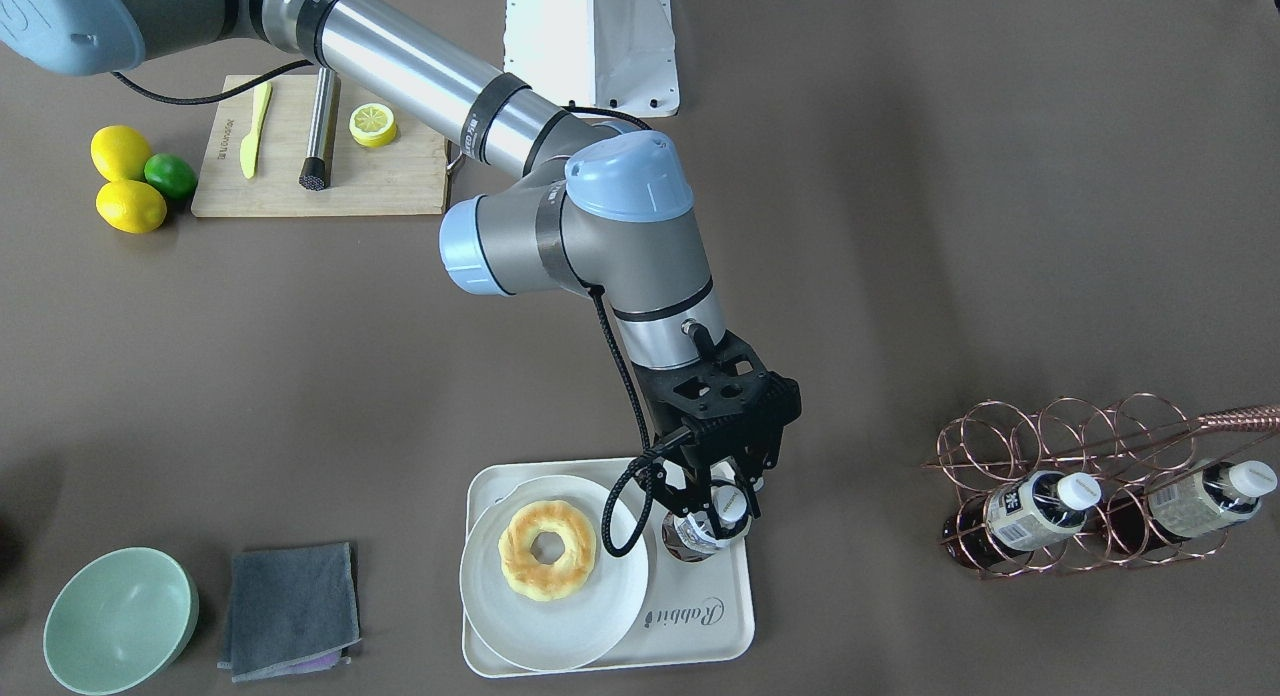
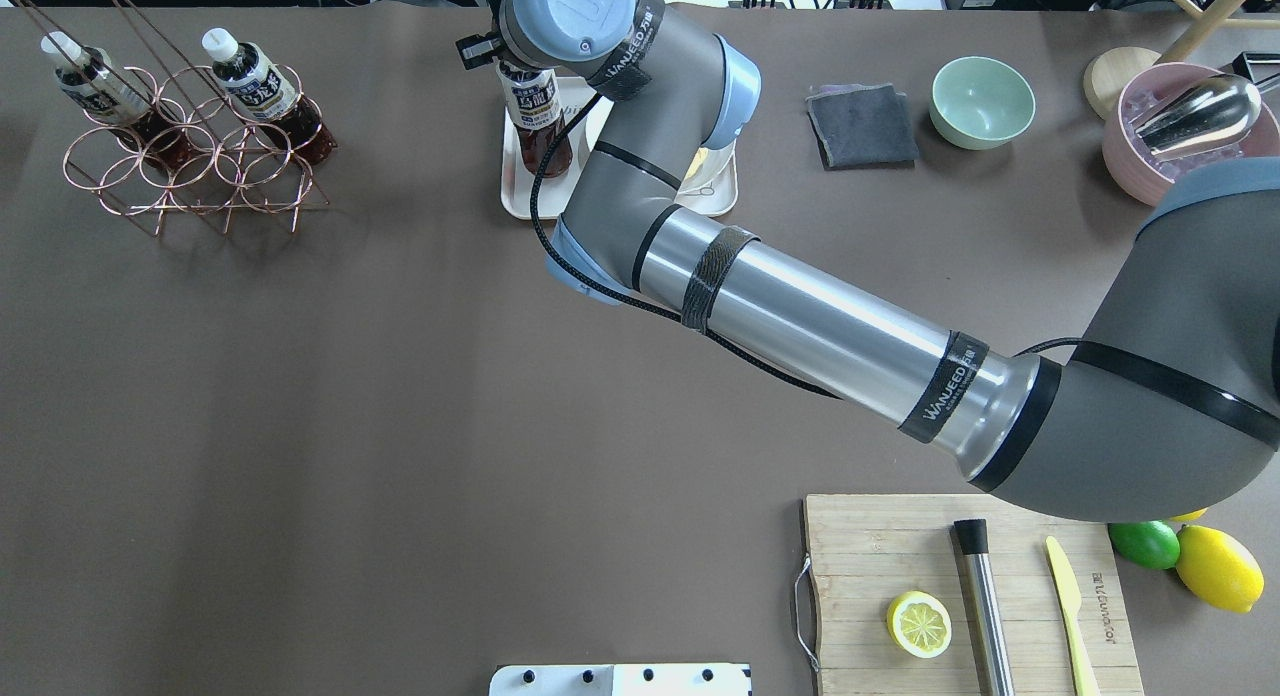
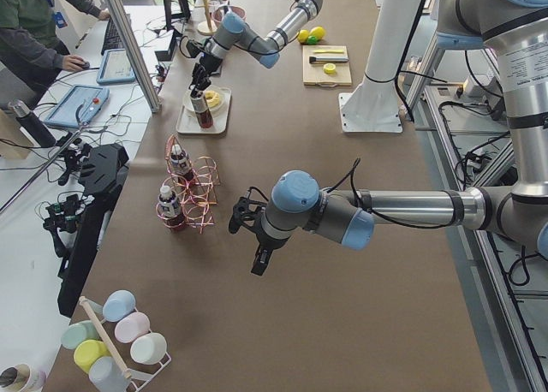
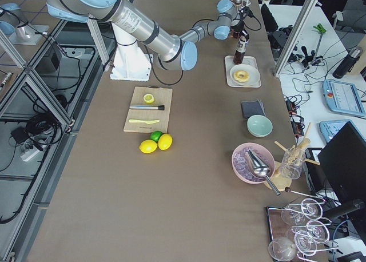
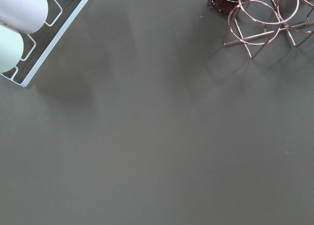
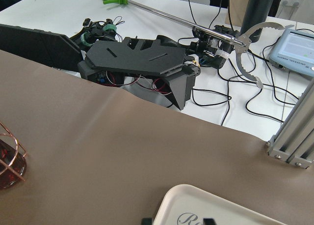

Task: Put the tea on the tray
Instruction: 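Open the right gripper and withdraw the right arm from the tray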

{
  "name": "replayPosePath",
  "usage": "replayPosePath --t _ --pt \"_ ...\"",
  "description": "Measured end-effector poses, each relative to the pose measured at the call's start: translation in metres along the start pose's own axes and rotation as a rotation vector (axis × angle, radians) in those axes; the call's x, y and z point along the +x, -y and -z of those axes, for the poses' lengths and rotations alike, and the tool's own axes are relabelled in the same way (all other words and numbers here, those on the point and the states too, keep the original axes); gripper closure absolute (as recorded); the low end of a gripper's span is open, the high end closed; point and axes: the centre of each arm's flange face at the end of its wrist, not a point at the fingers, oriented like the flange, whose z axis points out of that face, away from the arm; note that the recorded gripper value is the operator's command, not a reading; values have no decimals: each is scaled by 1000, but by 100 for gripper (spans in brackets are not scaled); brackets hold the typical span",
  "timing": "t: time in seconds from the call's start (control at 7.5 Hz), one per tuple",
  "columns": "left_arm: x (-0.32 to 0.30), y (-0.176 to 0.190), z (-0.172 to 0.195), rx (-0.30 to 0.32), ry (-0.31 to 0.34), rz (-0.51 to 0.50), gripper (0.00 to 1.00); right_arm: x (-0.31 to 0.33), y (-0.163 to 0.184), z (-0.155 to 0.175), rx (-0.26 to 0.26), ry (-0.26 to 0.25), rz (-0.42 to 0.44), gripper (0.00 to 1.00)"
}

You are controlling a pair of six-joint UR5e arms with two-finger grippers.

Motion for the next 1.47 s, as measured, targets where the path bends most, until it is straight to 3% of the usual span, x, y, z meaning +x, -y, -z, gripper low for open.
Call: replayPosePath --t 0.53,0.8,0.93,1.07,1.2,1.47 --pt "2 2 0 1 -4 -3 2 17 -4 14 30 14 -81 1" --pt "6 1 0 -4 -71 3 2 59 -6 25 24 23 -153 1" --pt "8 1 1 -3 -100 6 2 105 -14 35 -4 33 -186 1" --pt "9 0 2 -2 -114 9 2 161 -26 46 -68 30 -218 1" --pt "6 -1 4 3 -117 16 2 214 -39 65 -153 8 -256 0" --pt "-10 -8 17 39 -92 23 2 327 -85 124 -266 -64 -324 0"
